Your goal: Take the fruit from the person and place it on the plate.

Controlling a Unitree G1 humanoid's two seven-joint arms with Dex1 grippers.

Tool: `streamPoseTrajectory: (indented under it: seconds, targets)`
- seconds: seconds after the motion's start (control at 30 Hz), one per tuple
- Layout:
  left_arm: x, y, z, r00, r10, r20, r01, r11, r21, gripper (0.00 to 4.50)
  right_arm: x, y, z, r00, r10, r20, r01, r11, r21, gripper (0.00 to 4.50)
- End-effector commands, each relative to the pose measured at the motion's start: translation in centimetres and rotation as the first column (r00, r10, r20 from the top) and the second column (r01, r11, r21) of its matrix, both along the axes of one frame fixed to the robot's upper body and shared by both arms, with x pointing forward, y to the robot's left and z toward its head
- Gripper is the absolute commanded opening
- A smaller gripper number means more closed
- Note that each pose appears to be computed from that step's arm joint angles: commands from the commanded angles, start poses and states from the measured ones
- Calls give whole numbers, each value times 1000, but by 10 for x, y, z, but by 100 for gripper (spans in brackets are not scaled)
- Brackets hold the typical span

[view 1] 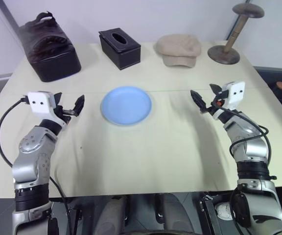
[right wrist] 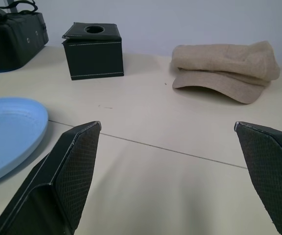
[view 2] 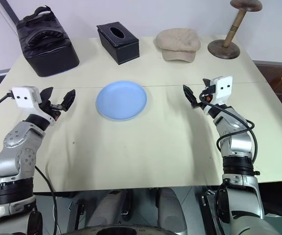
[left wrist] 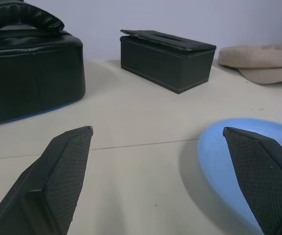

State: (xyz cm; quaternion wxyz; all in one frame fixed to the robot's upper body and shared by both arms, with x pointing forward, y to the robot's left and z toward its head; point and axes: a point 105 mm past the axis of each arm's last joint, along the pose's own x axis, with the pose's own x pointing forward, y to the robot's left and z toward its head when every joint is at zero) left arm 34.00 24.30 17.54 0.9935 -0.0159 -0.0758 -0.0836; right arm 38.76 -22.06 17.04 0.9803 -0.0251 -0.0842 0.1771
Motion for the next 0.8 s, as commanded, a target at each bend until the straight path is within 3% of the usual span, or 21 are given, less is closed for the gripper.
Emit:
streamPoseTrajectory:
  seconds: [0.03, 0.8]
  targets:
    - [-4, 2, 19, 998, 3, 70, -4, 1000, 10, 445, -1, 0, 16, 998, -1, 60, 1, 1000, 2, 450]
    - [-5, 2, 18, 997, 4, 73, -5, 1000, 13, 445, 1, 2, 17, 998, 6, 62, -6, 1000, -1, 450]
